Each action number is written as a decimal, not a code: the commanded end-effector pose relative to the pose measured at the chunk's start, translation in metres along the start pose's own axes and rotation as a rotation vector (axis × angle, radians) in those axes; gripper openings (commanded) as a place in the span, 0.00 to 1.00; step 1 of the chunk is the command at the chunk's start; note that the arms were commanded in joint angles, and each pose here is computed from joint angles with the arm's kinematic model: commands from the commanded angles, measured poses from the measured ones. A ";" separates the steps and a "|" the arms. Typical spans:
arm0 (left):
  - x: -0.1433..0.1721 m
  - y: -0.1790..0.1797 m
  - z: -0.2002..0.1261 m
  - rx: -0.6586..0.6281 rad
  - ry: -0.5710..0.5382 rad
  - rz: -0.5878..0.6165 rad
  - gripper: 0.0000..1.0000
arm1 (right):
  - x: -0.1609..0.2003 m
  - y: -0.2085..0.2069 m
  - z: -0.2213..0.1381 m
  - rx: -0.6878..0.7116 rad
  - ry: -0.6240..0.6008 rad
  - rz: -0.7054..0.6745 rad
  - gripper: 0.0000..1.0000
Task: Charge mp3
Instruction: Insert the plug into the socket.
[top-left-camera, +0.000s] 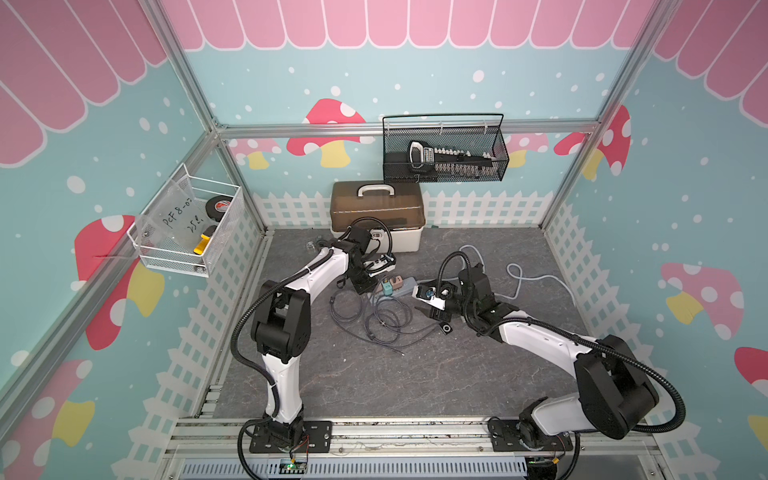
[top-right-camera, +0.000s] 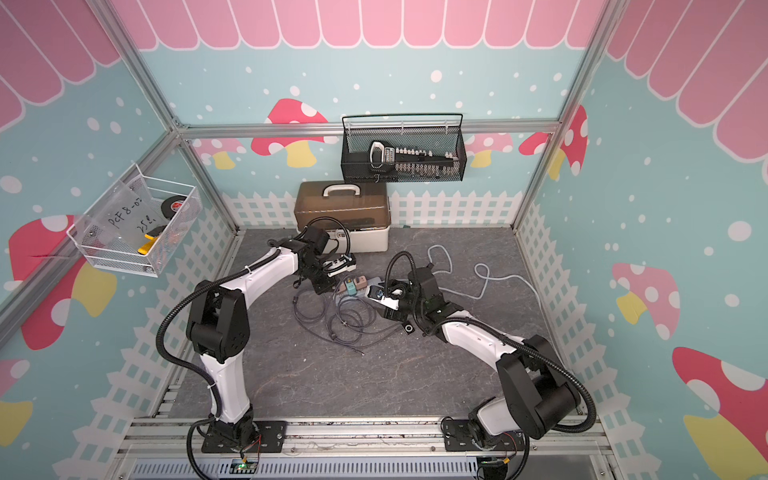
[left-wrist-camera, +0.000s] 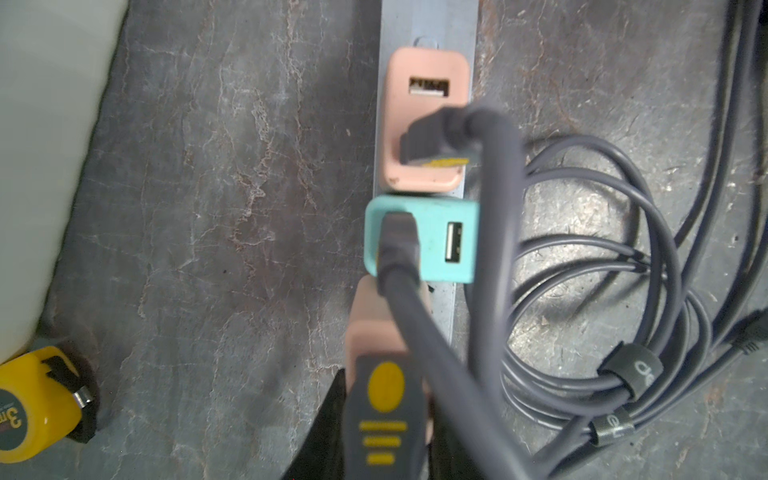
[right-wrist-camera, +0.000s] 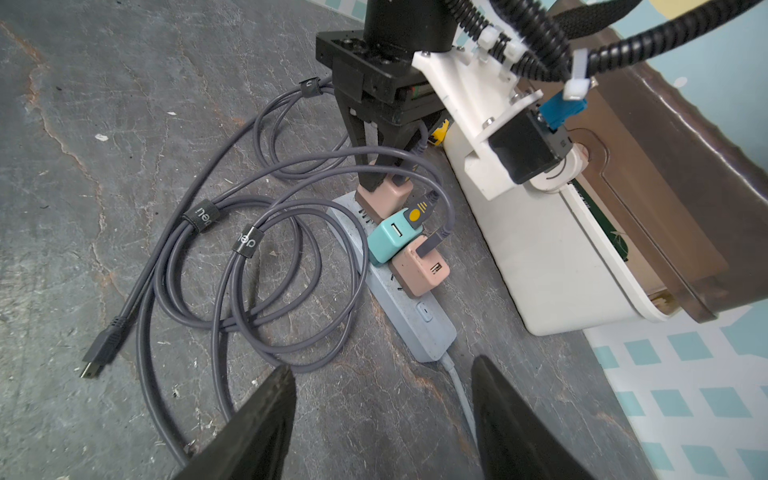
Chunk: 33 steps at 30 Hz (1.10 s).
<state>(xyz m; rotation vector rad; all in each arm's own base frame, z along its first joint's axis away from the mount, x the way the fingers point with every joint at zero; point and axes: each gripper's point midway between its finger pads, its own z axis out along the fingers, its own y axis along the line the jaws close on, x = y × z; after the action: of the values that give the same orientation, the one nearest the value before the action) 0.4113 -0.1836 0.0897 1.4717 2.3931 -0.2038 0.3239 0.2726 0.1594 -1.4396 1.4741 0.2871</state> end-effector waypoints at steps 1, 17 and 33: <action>0.016 -0.014 0.008 0.061 0.076 0.029 0.00 | 0.000 -0.001 0.002 -0.016 -0.003 -0.014 0.65; 0.015 -0.013 0.016 0.071 0.089 0.013 0.00 | -0.006 -0.004 0.003 -0.029 -0.017 -0.012 0.65; 0.025 -0.024 0.050 0.099 0.151 -0.014 0.00 | -0.004 -0.007 0.003 -0.025 0.010 -0.004 0.65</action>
<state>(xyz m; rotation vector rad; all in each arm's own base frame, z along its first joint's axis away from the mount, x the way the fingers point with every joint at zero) 0.4079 -0.1849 0.0738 1.4989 2.4448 -0.2043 0.3259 0.2723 0.1567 -1.4588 1.5002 0.2982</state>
